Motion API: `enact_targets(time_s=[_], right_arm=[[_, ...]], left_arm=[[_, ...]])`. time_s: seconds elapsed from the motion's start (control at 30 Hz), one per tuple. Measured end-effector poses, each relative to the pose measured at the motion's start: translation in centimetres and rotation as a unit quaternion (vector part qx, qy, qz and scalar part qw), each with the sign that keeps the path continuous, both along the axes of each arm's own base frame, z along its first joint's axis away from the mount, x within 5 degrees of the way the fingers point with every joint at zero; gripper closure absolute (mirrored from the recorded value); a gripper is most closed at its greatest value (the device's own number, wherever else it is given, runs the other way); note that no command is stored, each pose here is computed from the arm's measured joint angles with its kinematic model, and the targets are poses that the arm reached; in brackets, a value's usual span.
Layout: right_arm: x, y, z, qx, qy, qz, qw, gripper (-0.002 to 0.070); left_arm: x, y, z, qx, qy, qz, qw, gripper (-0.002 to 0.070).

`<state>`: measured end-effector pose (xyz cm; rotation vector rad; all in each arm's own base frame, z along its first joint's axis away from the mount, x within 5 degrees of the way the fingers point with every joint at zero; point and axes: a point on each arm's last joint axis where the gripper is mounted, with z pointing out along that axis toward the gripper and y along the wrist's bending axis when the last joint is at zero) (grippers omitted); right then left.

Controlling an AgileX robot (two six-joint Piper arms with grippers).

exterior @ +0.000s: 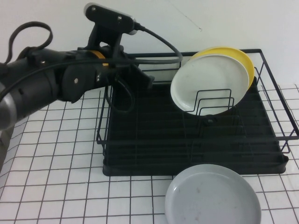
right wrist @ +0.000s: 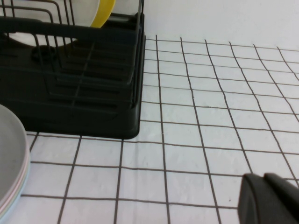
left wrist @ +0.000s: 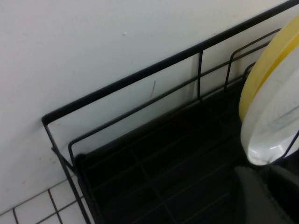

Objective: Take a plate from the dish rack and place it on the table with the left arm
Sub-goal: Grasp the plate from the shelf

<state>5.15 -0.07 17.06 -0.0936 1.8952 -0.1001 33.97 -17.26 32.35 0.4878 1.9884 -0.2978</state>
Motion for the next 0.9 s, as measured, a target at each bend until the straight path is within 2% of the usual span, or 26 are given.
enact_targets(time_s=[0.07, 0.13, 0.23, 0.3, 0.4, 0.57, 0.67, 0.9], right_arm=[[0.0, 0.0, 0.0, 0.000, 0.000, 0.000, 1.000, 0.0679], [0.0, 0.0, 0.0, 0.000, 0.000, 0.000, 1.000, 0.0679], [0.0, 0.0, 0.0, 0.000, 0.000, 0.000, 1.000, 0.0679], [0.0, 0.0, 0.0, 0.000, 0.000, 0.000, 1.000, 0.0679], [0.0, 0.0, 0.0, 0.000, 0.000, 0.000, 1.000, 0.0679], [0.0, 0.0, 0.0, 0.000, 0.000, 0.000, 1.000, 0.0679], [0.0, 0.0, 0.0, 0.000, 0.000, 0.000, 1.000, 0.0679], [0.0, 0.0, 0.0, 0.000, 0.000, 0.000, 1.000, 0.0679]], left_arm=[[1.0, -0.5, -0.3, 0.005, -0.001, -0.003, 1.000, 0.0586], [1.9, -1.0, -0.4, 0.008, -0.002, -0.005, 1.000, 0.0467], [3.4, -1.8, -1.3, 0.017, 0.000, -0.009, 1.000, 0.0228], [4.3, -2.3, -2.0, 0.019, 0.013, -0.010, 1.000, 0.0139], [5.2, -3.0, -2.9, 0.011, 0.054, -0.010, 0.998, 0.0137], [5.9, -4.2, -3.4, -0.003, 0.139, -0.028, 0.990, 0.0241], [5.8, -4.9, -2.8, -0.008, 0.170, -0.059, 0.984, 0.0267], [5.8, -5.8, -0.9, -0.001, 0.153, -0.127, 0.980, 0.0267]])
